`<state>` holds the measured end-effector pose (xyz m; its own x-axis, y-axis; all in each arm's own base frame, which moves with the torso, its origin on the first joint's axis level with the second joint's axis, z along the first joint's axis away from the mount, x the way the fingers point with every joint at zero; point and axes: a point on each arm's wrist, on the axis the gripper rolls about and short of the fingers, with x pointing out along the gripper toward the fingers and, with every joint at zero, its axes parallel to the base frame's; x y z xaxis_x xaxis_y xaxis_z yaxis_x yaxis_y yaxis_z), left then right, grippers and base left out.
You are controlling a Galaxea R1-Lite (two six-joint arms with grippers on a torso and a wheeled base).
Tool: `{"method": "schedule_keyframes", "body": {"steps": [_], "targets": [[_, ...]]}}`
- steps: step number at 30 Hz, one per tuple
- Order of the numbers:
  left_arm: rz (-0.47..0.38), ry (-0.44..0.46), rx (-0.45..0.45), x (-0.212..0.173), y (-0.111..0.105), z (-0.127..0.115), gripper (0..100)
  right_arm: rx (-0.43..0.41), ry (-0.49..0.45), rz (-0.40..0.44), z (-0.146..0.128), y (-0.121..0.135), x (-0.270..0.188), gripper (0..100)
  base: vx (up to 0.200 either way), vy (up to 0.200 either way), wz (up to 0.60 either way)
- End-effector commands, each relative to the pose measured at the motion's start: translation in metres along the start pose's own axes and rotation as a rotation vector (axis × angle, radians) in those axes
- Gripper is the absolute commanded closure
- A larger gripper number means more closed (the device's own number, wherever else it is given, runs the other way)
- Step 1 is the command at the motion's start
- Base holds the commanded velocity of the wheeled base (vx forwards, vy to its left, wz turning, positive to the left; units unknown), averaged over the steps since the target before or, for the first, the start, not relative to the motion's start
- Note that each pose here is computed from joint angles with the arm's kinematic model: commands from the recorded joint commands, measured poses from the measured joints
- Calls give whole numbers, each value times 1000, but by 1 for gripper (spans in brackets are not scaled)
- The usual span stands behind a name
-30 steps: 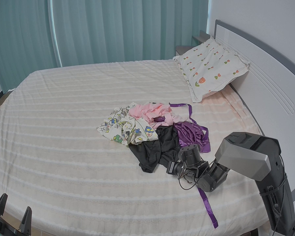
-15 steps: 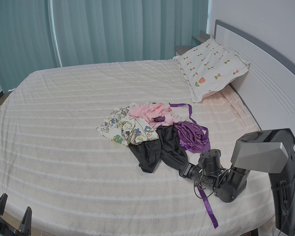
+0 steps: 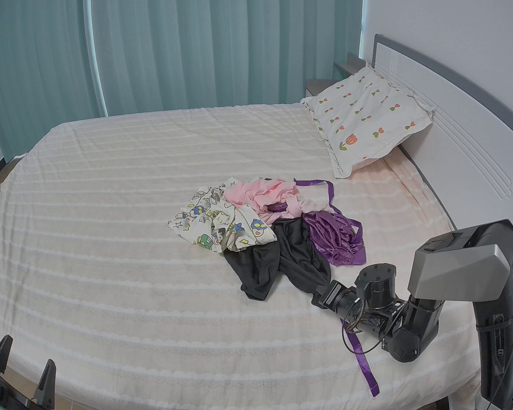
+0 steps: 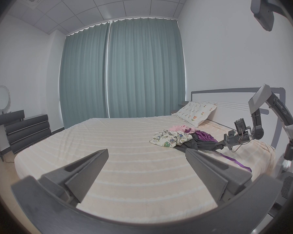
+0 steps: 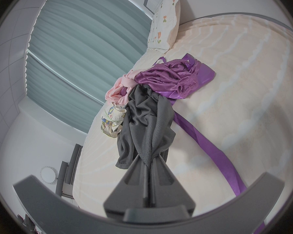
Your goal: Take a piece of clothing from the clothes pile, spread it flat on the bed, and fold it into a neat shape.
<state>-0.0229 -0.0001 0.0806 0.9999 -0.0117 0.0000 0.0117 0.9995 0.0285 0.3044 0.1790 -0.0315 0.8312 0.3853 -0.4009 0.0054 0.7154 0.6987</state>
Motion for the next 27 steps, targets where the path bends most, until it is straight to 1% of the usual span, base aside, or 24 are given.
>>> {"method": "schedule_keyframes", "body": {"steps": [1, 5, 11, 12, 13, 14, 15, 16, 17, 19, 20, 21, 24, 26, 27], "targets": [[1, 3, -1, 0, 0, -5, 0, -6, 13, 9, -5, 2, -7, 100, 0, 0, 0], [-7, 6, -6, 0, 0, -5, 0, -11, 16, 31, -9, 5, -10, 100, 0, 0, 0], [-13, 10, 4, 1, 0, -4, 0, -8, 13, 30, -9, 4, -10, 100, 0, 0, 0], [-23, -4, -2, 1, 0, 2, 0, -8, 13, 31, -9, 3, -10, 100, 0, 0, 0], [-27, -51, -20, -1, 0, 20, 0, -8, 13, 30, -10, 3, -10, 100, 0, 0, 0], [-29, -100, -50, -1, 1, 44, 0, -8, 13, 31, -10, 3, -9, 100, 0, 0, 0], [-29, -100, -50, -1, 1, 44, 0, -8, 13, 31, -10, 3, -9, 100, 0, 0, 0], [-42, -62, -102, 11, 1, 68, 0, -8, 13, 31, -10, 3, -9, 100, 0, 0, 0], [-52, -27, -91, 16, 1, 68, 0, -7, 12, 32, -10, 3, -9, 100, 0, 0, 0], [-130, 62, -53, 26, 0, 62, 0, -5, 10, 31, -9, 3, -9, 100, 0, 0, 0], [-187, 115, -53, 31, -2, 57, 0, -2, 11, 30, -10, 3, -10, 100, 0, 0, 0], [-223, 175, -59, 37, -3, 51, 0, 3, 10, 29, -9, 3, -10, 100, 0, 0, 0], [-278, 311, -63, 49, -5, 38, 0, 6, 13, 25, -10, 2, -10, 100, 0, 0, 0], [-331, 386, -74, 59, -7, 36, 0, 6, 13, 25, -10, 2, -10, 100, 0, 0, 0], [-342, 411, -77, 62, -7, 36, 0, 6, 12, 26, -10, 2, -10, 100, 0, 0, 0]]}}
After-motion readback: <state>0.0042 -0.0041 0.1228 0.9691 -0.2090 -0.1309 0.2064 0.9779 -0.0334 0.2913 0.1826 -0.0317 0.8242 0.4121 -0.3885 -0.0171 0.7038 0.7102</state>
